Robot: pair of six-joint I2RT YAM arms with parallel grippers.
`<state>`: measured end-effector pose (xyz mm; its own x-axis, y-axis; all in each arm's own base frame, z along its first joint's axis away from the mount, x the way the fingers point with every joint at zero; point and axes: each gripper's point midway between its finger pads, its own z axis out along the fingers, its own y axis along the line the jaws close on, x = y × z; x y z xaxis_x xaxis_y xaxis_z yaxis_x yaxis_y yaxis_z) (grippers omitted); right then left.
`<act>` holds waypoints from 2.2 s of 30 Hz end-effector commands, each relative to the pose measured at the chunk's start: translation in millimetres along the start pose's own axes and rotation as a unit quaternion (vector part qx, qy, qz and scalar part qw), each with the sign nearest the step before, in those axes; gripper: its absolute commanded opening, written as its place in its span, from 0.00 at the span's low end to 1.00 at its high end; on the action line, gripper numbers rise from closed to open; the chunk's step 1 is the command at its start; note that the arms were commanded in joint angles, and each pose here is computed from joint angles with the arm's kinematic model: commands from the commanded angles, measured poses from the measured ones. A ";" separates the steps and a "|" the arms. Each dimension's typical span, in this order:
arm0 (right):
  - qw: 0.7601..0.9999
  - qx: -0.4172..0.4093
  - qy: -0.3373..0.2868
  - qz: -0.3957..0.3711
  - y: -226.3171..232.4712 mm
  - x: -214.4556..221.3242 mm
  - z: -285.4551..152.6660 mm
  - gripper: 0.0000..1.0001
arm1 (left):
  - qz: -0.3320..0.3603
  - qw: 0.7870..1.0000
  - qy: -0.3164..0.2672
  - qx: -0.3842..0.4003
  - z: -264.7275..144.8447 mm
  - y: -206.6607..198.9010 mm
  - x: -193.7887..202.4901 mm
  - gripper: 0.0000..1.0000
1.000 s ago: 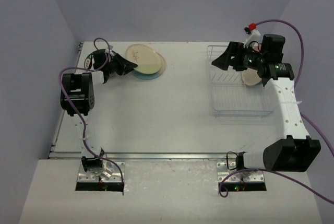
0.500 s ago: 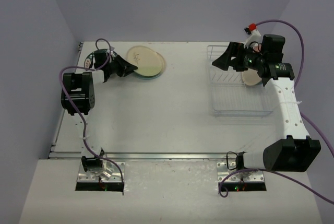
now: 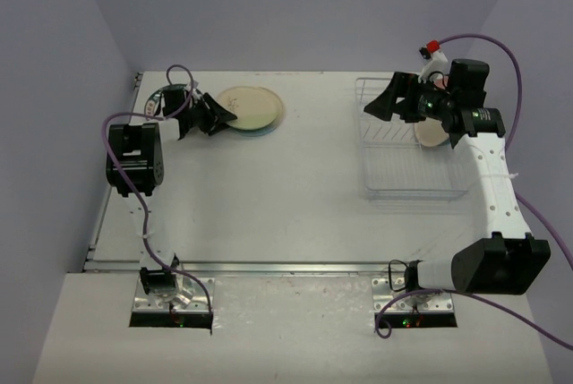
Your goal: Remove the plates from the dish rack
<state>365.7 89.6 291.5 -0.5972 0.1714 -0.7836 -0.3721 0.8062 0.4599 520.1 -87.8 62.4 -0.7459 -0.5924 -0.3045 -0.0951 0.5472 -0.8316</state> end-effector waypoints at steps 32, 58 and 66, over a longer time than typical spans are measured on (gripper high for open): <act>0.975 0.209 -0.067 -0.036 -79.0 -25.5 -21.5 0.99 | 0.298 0.936 -0.025 -0.188 -45.2 -36.3 40.6 1.00; 0.920 0.385 -0.049 -0.053 -228.7 -51.4 -51.0 0.79 | 0.417 0.907 -0.051 -0.025 -121.5 -73.6 157.8 0.97; 0.897 0.435 -0.037 -0.075 -264.9 -67.7 -51.9 0.78 | 0.421 0.904 -0.072 -0.035 -127.4 -74.8 153.6 0.98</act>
<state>454.0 -142.1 224.9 -0.5657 0.0861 -0.8201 0.2222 0.9737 -0.0510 318.0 -144.1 111.8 -0.5768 -0.0121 -0.8168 0.3985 0.8687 -0.2943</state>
